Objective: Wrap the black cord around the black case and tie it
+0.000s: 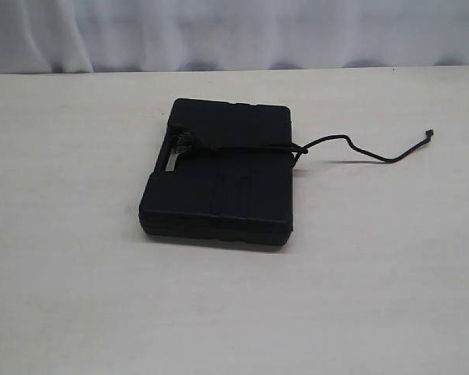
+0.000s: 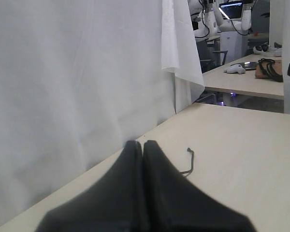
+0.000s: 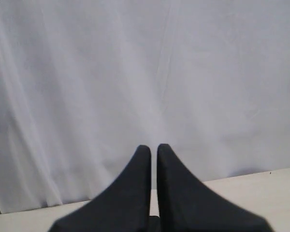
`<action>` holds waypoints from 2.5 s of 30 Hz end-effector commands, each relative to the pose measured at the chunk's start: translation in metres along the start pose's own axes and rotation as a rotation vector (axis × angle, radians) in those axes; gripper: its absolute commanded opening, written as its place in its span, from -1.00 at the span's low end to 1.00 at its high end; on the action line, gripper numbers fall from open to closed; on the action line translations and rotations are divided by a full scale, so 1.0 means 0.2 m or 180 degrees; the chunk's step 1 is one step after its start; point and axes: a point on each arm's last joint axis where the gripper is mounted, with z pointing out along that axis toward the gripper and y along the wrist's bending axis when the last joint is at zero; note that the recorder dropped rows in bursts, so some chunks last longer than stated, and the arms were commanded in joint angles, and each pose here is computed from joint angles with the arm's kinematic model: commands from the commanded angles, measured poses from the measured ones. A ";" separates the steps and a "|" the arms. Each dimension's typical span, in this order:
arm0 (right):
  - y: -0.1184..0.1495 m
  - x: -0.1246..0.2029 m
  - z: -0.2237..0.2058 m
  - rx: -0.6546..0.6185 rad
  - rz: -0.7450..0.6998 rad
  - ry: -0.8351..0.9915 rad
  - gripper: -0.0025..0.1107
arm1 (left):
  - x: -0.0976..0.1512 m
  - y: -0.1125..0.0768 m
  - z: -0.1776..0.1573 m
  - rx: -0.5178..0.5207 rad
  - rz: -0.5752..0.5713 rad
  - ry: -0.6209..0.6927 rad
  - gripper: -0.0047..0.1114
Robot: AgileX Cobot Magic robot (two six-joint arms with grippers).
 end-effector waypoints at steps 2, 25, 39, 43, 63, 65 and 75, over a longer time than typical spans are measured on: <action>-0.01 0.00 -0.07 0.0047 0.0011 -0.0051 -0.88 | 0.00 0.00 -0.01 0.0011 -0.0038 -0.0004 -0.92; -0.02 0.02 -0.10 0.0147 0.0013 0.0100 -0.88 | 0.00 -0.01 -0.01 0.0071 -0.0023 -0.0021 -0.92; -0.02 0.02 -0.10 0.0147 0.0013 0.0100 -0.88 | 0.35 0.02 -0.13 -0.0704 -0.0176 -0.0021 -0.92; -0.02 0.02 -0.10 0.0147 0.0013 0.0100 -0.88 | 0.50 0.05 -0.17 -0.1217 -0.0150 -0.0273 -0.92; -0.02 0.02 -0.10 0.0147 0.0013 0.0100 -0.88 | 0.69 0.10 -0.28 -0.2374 -0.0308 0.0014 -0.92; -0.02 0.02 -0.10 0.0147 0.0013 0.0100 -0.88 | 0.69 0.09 -0.29 -0.2382 -0.0299 -0.0025 -0.92; -0.02 0.02 -0.10 0.0147 0.0013 0.0099 -0.88 | 0.74 0.08 -0.30 -0.2379 -0.0398 0.0344 -0.92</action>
